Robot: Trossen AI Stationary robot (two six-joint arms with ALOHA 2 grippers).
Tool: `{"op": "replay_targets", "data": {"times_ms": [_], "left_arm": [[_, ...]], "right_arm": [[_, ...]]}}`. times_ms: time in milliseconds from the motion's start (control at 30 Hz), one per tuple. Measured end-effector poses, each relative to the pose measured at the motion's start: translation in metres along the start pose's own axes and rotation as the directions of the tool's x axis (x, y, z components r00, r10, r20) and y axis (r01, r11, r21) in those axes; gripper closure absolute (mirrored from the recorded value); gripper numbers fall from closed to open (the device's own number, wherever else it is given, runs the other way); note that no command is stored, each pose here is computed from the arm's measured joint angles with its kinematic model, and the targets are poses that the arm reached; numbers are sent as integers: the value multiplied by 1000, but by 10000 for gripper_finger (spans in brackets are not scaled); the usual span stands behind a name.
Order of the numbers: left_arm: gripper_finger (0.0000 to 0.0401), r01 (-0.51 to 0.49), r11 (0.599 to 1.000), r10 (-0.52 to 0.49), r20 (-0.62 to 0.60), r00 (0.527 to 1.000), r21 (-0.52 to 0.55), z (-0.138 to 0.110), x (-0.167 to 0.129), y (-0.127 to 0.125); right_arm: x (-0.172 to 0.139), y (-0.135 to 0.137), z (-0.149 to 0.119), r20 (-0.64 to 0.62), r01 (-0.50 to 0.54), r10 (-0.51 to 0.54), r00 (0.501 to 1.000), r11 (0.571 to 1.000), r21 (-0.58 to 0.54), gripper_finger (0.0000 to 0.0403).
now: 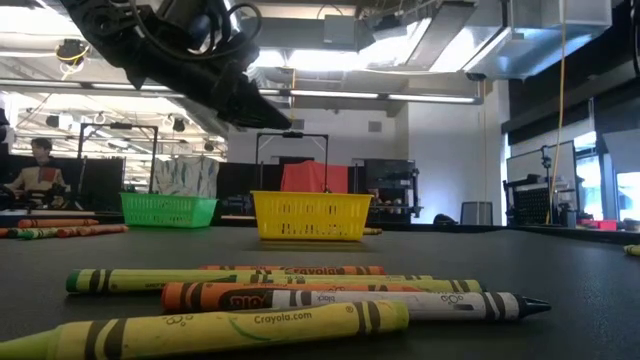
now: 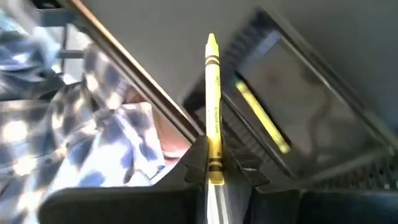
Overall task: Sort crayons
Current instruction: Put the green crayon into the black bin
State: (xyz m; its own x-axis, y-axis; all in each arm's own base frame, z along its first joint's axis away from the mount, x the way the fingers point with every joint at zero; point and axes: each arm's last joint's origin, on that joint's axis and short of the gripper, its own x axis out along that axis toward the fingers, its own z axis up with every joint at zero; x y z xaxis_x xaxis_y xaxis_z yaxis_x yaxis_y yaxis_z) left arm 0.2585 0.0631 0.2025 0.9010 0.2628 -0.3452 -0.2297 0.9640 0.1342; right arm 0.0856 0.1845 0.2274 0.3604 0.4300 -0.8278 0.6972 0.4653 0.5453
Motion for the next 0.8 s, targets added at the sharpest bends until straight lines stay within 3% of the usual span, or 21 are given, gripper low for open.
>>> {"op": "replay_targets", "data": {"times_ms": [167, 367, 467, 633, 800], "left_arm": [[294, -1, 1000, 1, 12, 1000, 0, 1, 0, 0], [294, -1, 1000, 1, 12, 1000, -1, 1, 0, 0], [294, 4, 1000, -4, 13, 1000, -11, 1, 0, -1], [294, 19, 1000, -19, 15, 1000, -4, 2, 0, -6], [294, 23, 1000, -23, 16, 1000, -3, 2, 0, -7]], "right_arm": [[7, -7, -7, -87, 125, -119, 989, 990, 68, 374], [7, -17, -1, -38, 238, -235, 971, 966, 103, 371], [7, -17, -1, -42, 238, -235, 971, 965, 109, 346], [2, -16, -2, -85, 226, -216, 973, 966, 130, 268], [-14, -9, 8, -66, 91, -80, 995, 982, 167, 219]]}}
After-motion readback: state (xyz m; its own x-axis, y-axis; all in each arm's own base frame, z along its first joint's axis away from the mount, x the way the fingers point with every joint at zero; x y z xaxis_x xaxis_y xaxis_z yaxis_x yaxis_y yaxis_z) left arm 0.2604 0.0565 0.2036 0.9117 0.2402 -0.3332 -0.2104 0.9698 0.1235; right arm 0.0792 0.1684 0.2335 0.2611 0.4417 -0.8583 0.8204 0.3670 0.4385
